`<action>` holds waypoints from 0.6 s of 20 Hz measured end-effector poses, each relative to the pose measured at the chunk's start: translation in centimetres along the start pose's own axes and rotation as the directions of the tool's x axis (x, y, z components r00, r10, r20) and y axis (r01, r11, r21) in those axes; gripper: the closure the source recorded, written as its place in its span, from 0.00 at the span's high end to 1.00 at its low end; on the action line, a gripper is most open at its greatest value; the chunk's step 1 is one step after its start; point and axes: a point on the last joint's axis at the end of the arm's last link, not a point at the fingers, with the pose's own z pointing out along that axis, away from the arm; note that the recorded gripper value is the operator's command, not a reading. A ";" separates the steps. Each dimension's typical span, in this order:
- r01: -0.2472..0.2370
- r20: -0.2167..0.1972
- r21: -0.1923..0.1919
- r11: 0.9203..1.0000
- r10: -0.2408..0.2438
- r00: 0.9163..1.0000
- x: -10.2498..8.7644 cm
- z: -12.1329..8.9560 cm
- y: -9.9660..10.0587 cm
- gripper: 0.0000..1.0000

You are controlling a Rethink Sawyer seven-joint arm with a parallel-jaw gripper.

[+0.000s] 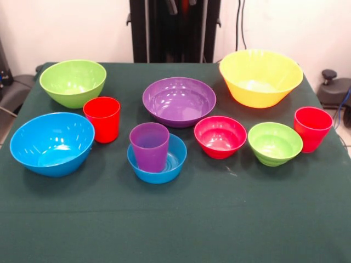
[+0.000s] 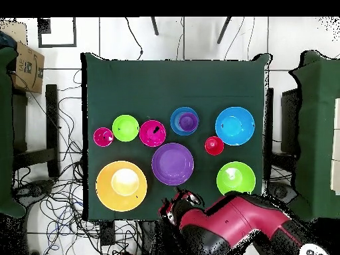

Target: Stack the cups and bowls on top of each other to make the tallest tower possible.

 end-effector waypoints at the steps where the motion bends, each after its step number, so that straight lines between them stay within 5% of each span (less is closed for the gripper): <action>1: 0.000 -0.001 0.000 1.000 0.000 1.000 0.0 0.0 0.0 1.00; 5: -0.059 -0.102 -0.037 0.998 0.055 0.993 0.7 0.0 0.0 1.00; 9: -0.119 -0.261 -0.094 0.988 0.091 0.961 3.3 0.7 -0.4 1.00; 12: -0.120 -0.282 -0.111 0.987 0.085 0.956 4.7 1.9 -0.8 1.00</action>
